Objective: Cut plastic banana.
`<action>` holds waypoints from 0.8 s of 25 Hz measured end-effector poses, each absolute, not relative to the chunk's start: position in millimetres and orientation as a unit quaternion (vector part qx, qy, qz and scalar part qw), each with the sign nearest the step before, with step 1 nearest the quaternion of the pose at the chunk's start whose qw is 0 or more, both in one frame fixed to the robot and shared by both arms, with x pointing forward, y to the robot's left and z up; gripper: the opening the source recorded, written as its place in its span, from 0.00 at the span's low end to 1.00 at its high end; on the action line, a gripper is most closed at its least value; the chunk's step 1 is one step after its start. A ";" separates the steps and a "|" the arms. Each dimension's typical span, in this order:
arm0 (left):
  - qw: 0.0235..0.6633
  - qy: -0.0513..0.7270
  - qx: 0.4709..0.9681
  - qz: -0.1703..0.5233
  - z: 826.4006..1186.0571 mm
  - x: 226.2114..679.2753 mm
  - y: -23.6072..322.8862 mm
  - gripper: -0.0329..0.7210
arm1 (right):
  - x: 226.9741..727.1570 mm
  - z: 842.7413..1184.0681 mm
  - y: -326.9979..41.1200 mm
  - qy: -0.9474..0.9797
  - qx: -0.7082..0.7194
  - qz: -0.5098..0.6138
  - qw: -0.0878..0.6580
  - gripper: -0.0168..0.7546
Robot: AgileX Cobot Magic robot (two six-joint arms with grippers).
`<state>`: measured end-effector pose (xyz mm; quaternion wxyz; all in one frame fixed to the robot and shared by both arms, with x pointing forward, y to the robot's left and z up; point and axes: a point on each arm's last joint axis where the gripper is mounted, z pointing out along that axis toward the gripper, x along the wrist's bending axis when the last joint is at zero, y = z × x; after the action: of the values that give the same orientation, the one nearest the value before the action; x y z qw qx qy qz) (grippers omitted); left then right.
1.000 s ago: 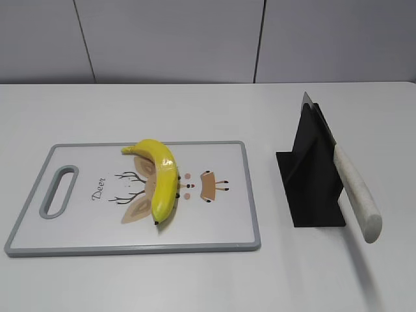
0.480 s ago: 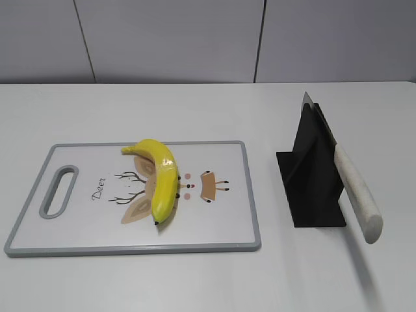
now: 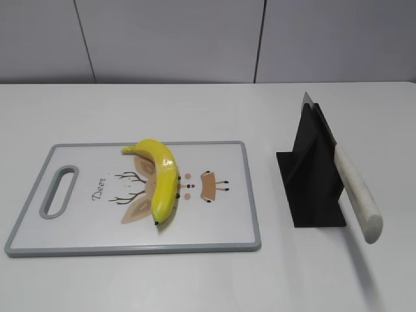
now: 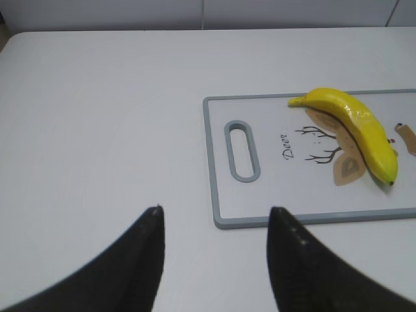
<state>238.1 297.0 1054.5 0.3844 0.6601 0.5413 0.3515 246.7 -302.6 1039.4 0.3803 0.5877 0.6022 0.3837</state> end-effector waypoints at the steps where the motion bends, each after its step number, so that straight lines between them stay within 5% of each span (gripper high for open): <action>1: 0.384 0.541 0.660 0.351 1054.5 238.1 297.0 0.69 | 246.7 1039.4 -302.6 0.602 0.588 0.384 0.380 0.79; 20: 0.384 0.541 0.660 0.351 1054.5 238.1 297.0 0.66 | 246.7 1039.4 -302.6 0.602 0.588 0.383 0.380 0.79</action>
<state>238.1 297.0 1054.5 0.3844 0.6601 0.5413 0.3515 246.7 -302.6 1039.4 0.3801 0.5879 0.6024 0.3834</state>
